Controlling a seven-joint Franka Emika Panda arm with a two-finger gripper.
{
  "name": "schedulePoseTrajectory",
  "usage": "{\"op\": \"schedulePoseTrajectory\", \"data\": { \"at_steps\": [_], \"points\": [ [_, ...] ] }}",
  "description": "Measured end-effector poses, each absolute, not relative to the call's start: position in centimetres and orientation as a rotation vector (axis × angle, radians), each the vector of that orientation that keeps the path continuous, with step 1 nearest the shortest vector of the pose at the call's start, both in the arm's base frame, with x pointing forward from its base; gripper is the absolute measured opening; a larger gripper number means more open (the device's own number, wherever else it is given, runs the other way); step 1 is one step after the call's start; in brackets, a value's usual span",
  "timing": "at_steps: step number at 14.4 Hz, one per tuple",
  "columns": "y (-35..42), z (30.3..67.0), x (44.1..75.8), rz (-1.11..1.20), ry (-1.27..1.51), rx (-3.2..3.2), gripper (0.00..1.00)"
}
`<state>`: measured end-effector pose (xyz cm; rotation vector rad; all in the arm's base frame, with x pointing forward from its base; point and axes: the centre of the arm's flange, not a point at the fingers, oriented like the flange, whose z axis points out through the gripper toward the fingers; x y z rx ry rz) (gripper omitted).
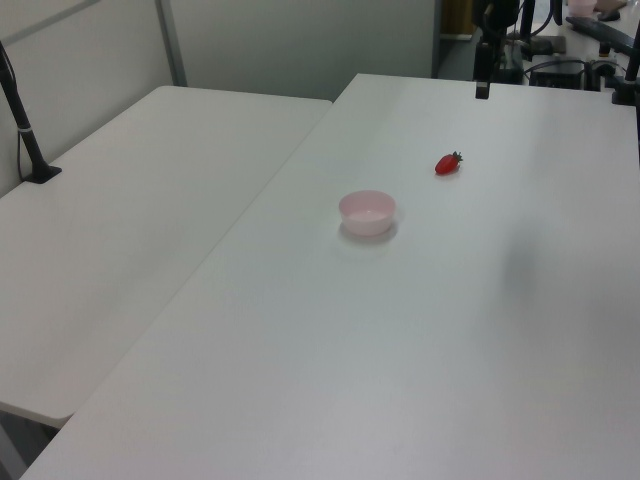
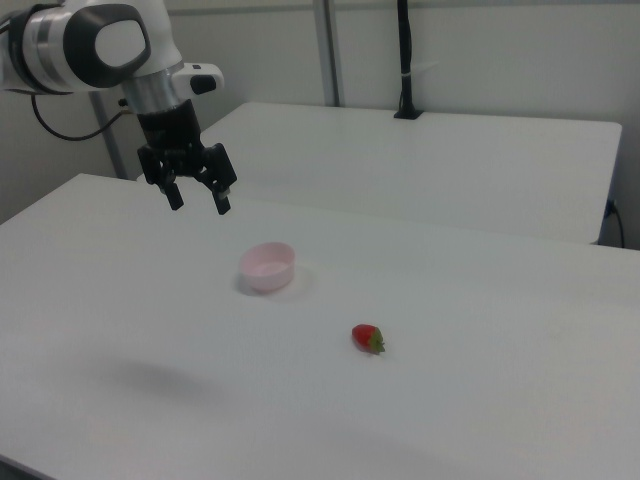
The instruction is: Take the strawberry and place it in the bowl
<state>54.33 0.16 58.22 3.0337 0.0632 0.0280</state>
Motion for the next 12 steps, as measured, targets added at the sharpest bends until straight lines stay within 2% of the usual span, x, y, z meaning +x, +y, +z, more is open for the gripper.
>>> {"op": "schedulePoseTrajectory", "data": {
  "at_steps": [12],
  "points": [
    [-0.68,58.04,54.3,0.021,0.041,3.034,1.0]
  ]
}}
